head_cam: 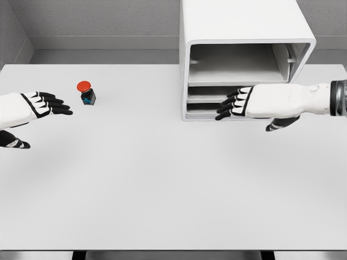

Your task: Slide open multi-storey tabletop storage cabinets and put open load switch and slide close multi-storey tabletop storage cabinets

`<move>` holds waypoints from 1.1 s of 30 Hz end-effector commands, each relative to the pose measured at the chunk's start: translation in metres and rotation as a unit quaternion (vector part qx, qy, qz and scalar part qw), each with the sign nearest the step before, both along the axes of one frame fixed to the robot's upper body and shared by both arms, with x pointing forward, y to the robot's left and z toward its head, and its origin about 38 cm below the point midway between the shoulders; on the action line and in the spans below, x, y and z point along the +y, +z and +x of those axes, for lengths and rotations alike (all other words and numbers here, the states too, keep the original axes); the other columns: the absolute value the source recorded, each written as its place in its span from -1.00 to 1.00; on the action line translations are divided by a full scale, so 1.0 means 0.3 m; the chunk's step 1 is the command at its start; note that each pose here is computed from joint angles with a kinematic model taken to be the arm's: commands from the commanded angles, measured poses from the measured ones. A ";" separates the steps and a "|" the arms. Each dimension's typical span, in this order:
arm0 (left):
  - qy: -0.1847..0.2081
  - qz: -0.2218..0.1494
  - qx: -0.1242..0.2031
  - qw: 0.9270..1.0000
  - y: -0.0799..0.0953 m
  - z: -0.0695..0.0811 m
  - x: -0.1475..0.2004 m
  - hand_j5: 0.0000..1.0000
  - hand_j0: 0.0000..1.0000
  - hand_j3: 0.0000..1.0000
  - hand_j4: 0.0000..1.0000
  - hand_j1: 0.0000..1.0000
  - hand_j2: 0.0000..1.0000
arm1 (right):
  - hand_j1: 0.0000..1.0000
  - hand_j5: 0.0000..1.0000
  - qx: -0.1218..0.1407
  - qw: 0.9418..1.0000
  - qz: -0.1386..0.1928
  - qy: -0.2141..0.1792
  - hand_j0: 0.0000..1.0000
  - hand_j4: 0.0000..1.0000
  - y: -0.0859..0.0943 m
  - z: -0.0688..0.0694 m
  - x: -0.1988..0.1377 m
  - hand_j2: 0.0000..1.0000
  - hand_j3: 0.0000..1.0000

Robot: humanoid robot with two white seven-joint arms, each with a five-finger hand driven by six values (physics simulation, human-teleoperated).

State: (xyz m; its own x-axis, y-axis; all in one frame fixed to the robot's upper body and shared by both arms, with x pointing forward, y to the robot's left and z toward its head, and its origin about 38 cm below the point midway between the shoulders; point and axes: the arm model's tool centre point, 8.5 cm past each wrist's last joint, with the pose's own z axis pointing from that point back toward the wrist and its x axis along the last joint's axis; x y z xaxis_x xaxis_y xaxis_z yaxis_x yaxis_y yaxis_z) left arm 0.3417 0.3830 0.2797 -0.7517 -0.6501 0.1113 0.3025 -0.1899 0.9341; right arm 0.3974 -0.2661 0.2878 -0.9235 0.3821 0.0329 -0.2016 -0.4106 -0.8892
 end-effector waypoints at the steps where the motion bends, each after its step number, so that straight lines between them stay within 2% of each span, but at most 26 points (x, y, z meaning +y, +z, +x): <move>1: 0.001 -0.002 0.001 1.000 0.004 0.001 0.001 1.00 1.00 1.00 1.00 1.00 1.00 | 1.00 1.00 0.002 1.000 0.005 0.003 1.00 1.00 -0.001 0.002 0.013 1.00 1.00; 4: 0.004 0.006 -0.003 1.000 0.009 0.004 0.007 1.00 1.00 1.00 1.00 1.00 1.00 | 1.00 1.00 0.001 1.000 0.006 -0.001 1.00 1.00 0.002 0.004 0.005 1.00 1.00; 6: 0.010 0.043 -0.035 0.998 0.035 0.031 0.013 1.00 1.00 1.00 1.00 1.00 1.00 | 1.00 1.00 0.007 1.000 0.005 -0.002 1.00 1.00 -0.014 0.000 0.000 1.00 1.00; 7: 0.014 0.035 -0.035 0.999 0.022 0.039 0.012 1.00 1.00 1.00 1.00 1.00 1.00 | 1.00 1.00 0.008 1.000 0.007 -0.005 1.00 1.00 -0.018 0.001 -0.006 1.00 1.00; 9: 0.021 0.036 -0.039 0.998 0.026 0.052 0.024 1.00 1.00 1.00 1.00 1.00 1.00 | 1.00 1.00 0.000 1.000 0.020 -0.002 1.00 1.00 -0.003 0.004 0.005 1.00 1.00; 10: 0.025 0.033 -0.041 0.998 0.030 0.060 0.029 1.00 1.00 1.00 1.00 1.00 1.00 | 1.00 1.00 0.005 1.000 0.018 -0.001 1.00 1.00 -0.015 0.001 0.006 1.00 1.00; 11: 0.023 0.028 -0.030 0.999 0.004 0.077 0.015 1.00 1.00 1.00 1.00 1.00 1.00 | 1.00 1.00 0.006 1.000 0.013 -0.001 1.00 1.00 -0.015 0.002 0.004 1.00 1.00; 12: 0.015 0.026 -0.018 0.999 -0.022 0.135 -0.018 1.00 1.00 1.00 1.00 1.00 1.00 | 1.00 1.00 0.002 1.000 0.014 -0.001 1.00 1.00 -0.003 0.005 0.005 1.00 1.00; 13: 0.004 0.020 -0.006 1.000 -0.052 0.164 -0.055 1.00 1.00 1.00 1.00 1.00 1.00 | 1.00 1.00 0.005 1.000 0.017 -0.001 1.00 1.00 -0.003 0.004 0.006 1.00 1.00; 14: 0.009 0.019 -0.002 1.000 -0.062 0.173 -0.047 1.00 1.00 1.00 1.00 1.00 1.00 | 1.00 1.00 0.013 1.000 0.021 -0.001 1.00 1.00 0.003 0.002 0.006 1.00 1.00; 16: 0.018 0.008 0.009 1.000 -0.087 0.203 -0.048 1.00 1.00 1.00 1.00 1.00 1.00 | 1.00 1.00 0.054 0.998 0.028 0.002 1.00 1.00 0.003 -0.008 0.005 1.00 1.00; 18: 0.023 -0.006 0.001 1.000 -0.074 0.234 -0.055 1.00 1.00 1.00 1.00 1.00 1.00 | 1.00 1.00 0.071 0.997 0.034 0.005 1.00 1.00 0.004 -0.014 0.007 1.00 1.00; 19: 0.033 -0.010 -0.005 0.999 -0.050 0.253 -0.036 1.00 1.00 1.00 1.00 1.00 1.00 | 1.00 1.00 0.081 0.995 0.053 0.005 1.00 1.00 0.017 -0.014 0.010 1.00 1.00; 22: 0.048 -0.028 -0.004 0.998 -0.067 0.306 -0.037 1.00 1.00 1.00 1.00 1.00 1.00 | 1.00 1.00 0.092 0.993 0.077 0.007 1.00 1.00 0.040 -0.011 0.016 1.00 1.00; 26: 0.063 -0.030 0.014 0.997 -0.112 0.391 -0.058 1.00 1.00 1.00 1.00 1.00 1.00 | 1.00 1.00 0.101 0.990 0.086 -0.040 1.00 1.00 0.059 0.030 0.018 1.00 1.00; 30: 0.084 0.015 0.016 0.996 -0.147 0.456 -0.055 1.00 1.00 1.00 1.00 1.00 1.00 | 1.00 1.00 0.097 0.989 0.089 -0.061 1.00 1.00 0.080 0.068 0.022 1.00 1.00; 33: 0.093 0.019 0.025 0.995 -0.189 0.499 -0.083 1.00 1.00 1.00 1.00 1.00 1.00 | 1.00 1.00 0.099 0.989 0.085 -0.075 1.00 1.00 0.075 0.099 0.013 1.00 1.00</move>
